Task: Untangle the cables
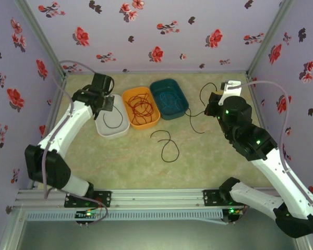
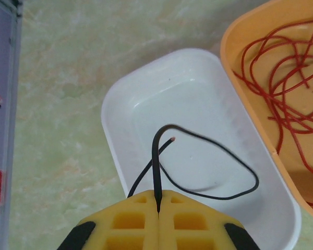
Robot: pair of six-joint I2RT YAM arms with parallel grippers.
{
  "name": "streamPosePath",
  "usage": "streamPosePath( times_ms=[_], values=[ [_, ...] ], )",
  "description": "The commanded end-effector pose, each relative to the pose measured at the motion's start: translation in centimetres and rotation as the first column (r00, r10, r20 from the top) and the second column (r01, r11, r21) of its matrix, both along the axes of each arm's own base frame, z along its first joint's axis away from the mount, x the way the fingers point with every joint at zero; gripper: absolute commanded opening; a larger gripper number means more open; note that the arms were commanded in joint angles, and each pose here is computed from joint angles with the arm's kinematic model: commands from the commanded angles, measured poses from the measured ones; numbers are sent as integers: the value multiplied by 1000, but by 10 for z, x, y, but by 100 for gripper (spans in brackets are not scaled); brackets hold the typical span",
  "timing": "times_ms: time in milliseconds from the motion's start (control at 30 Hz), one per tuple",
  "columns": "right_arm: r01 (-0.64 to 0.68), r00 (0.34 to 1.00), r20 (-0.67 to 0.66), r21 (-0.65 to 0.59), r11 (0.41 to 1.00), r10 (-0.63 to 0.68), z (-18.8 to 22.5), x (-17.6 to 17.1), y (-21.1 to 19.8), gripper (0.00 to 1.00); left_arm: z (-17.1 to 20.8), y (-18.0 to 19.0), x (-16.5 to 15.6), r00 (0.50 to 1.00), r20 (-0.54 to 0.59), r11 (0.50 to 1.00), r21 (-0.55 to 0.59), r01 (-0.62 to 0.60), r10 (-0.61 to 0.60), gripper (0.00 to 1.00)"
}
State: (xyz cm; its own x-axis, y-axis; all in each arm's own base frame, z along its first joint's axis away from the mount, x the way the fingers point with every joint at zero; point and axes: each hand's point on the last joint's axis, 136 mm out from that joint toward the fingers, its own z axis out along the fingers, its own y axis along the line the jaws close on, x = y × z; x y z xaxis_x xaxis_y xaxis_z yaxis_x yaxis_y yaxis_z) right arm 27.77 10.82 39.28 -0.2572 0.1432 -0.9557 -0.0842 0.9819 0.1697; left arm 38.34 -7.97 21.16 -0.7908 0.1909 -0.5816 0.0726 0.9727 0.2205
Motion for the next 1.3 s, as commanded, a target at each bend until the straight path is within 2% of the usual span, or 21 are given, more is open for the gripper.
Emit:
streamPosePath(
  times_ms=[0,300,533,733,833,1000,1033,1267],
  values=[
    [2,1000,20,46,999,-3,7,1,0,0,-23,2,14,997,-33,997,-24,-74,74,0],
    [-11,1000,13,60,998,10,6,3,5,0,-79,-9,49,984,-74,985,-48,-163,159,0],
    [-33,999,-10,58,998,33,-1,7,12,0,-117,-9,53,976,-107,980,-45,-194,189,10],
    [-57,998,-23,65,996,58,-6,13,22,0,-128,-9,54,969,-116,973,-56,-226,218,37],
    [-71,997,-30,68,995,74,-8,15,26,0,-116,-8,52,967,-98,968,-77,-241,233,62],
    [-98,994,-38,68,993,100,-11,17,33,0,-79,-5,44,969,-37,961,-123,-246,244,96],
    [-102,994,-36,71,992,104,-11,17,34,0,-72,-4,42,969,-27,961,-130,-245,244,100],
    [-132,991,-20,90,987,135,-10,18,41,0,-29,3,23,962,62,947,-202,-249,266,100]
  ],
)
